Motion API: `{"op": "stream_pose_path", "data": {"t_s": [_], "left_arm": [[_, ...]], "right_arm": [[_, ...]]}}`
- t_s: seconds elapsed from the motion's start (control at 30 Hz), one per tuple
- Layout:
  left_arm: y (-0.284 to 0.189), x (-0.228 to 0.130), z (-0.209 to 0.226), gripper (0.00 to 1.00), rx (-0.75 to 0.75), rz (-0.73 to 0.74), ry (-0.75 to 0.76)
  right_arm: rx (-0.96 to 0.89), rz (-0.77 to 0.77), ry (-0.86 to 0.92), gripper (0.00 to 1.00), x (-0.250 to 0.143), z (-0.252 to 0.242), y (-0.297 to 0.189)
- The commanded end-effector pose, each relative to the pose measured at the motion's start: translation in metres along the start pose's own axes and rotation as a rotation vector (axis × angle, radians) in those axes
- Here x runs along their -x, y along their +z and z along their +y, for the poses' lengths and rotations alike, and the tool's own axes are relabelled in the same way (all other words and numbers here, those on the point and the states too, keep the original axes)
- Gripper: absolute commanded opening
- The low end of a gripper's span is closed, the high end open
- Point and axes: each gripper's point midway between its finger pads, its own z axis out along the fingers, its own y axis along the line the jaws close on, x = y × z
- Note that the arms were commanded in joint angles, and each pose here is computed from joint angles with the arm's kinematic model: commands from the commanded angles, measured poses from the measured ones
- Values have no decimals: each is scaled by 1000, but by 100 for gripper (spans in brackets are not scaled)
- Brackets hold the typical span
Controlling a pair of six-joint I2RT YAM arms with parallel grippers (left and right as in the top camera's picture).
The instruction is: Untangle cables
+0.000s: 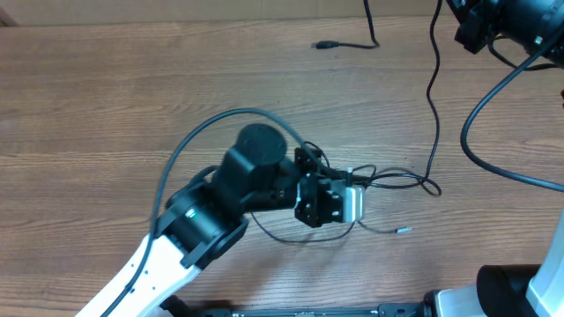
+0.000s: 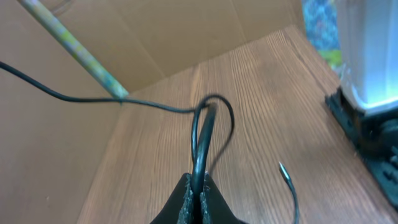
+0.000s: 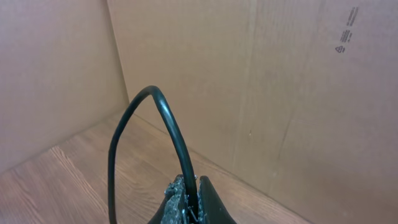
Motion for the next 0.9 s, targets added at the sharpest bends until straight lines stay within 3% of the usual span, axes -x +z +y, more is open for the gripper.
{"op": "stream_pose_path", "data": {"t_s": [0.0, 0.2, 0.53, 0.87], "left_arm": [[-7, 10, 4, 4, 33, -11, -100], [-7, 11, 4, 4, 26, -18, -283], [-4, 24, -16, 4, -122, -74, -586], [32, -15, -16, 4, -156, 47, -1033]], "right_arm": [[-9, -14, -13, 4, 5, 2, -4], [-9, -15, -14, 4, 6, 2, -4], [-9, -15, -14, 4, 6, 2, -4], [-8, -15, -14, 4, 6, 3, -4]]}}
